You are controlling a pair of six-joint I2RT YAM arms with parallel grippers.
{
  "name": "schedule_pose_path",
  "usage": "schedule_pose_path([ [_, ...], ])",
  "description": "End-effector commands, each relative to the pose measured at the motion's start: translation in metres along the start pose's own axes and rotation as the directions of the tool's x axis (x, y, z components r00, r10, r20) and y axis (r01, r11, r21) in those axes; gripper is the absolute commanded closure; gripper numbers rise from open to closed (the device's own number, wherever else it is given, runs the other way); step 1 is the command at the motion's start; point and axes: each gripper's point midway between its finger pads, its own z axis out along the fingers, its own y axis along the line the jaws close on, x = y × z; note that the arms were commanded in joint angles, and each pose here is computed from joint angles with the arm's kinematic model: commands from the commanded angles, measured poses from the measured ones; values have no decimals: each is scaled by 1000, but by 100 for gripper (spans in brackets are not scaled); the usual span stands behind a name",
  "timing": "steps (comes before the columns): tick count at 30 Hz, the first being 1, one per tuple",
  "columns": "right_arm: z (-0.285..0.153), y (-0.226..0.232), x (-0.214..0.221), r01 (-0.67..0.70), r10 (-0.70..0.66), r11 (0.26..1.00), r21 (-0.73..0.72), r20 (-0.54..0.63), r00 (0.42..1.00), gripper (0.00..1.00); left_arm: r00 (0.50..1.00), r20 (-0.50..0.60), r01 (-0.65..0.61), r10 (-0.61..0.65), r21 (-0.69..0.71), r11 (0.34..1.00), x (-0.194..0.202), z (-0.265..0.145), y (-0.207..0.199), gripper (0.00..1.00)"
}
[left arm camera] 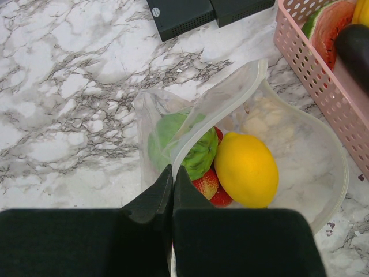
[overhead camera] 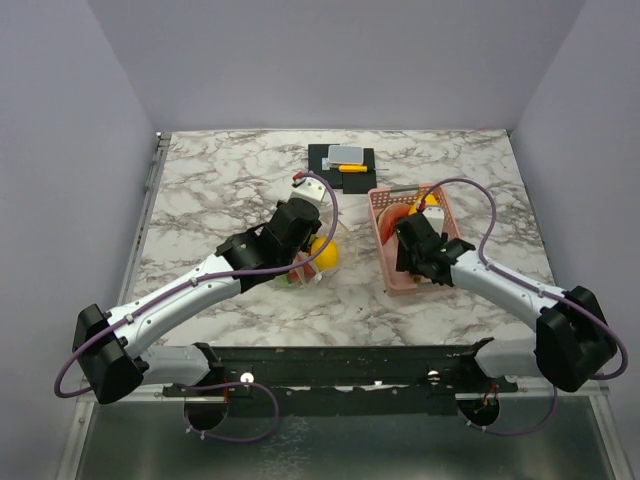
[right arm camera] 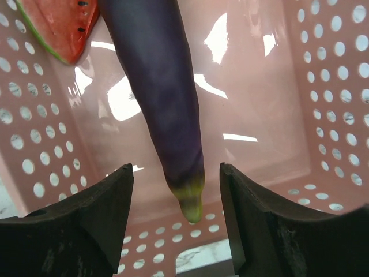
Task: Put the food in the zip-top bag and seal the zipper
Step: Pick up the fake vegetable from the bin.
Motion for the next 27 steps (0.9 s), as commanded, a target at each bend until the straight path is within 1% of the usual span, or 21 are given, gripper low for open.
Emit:
schedule_pose_path([
  [1,14,9,3,-33,32,999,-42,-30,999,35,1000,6,10,-10,-2,1000,0,0,1,100],
  [8,30,3,19,-26,24,1000,-16,-77,997,38,1000,9,10,-10,2,1000,-2,-2,1,100],
  [12,36,4,25,-36,34,999,-22,-103,994,42,1000,9,11,-11,4,1000,-2,-2,1,100],
  [15,39,5,26,-40,36,999,-27,-113,993,47,1000,8,10,-10,3,1000,-1,-2,1,100],
  [17,41,6,27,-38,34,999,-25,-122,992,54,1000,8,10,-10,3,1000,-1,-2,2,100],
  [21,38,3,23,-39,37,999,-17,-112,993,76,1000,8,10,-10,0,1000,-1,-2,2,100],
  [22,35,3,20,-41,39,999,-18,-102,994,79,1000,9,11,-11,0,1000,-1,-2,2,100],
  [24,29,1,14,-42,40,999,-17,-87,995,88,1000,9,10,-10,1,1000,-1,-2,2,100],
  [27,16,0,0,-43,41,999,-33,-56,998,97,1000,10,12,-12,4,1000,-2,-3,2,100],
])
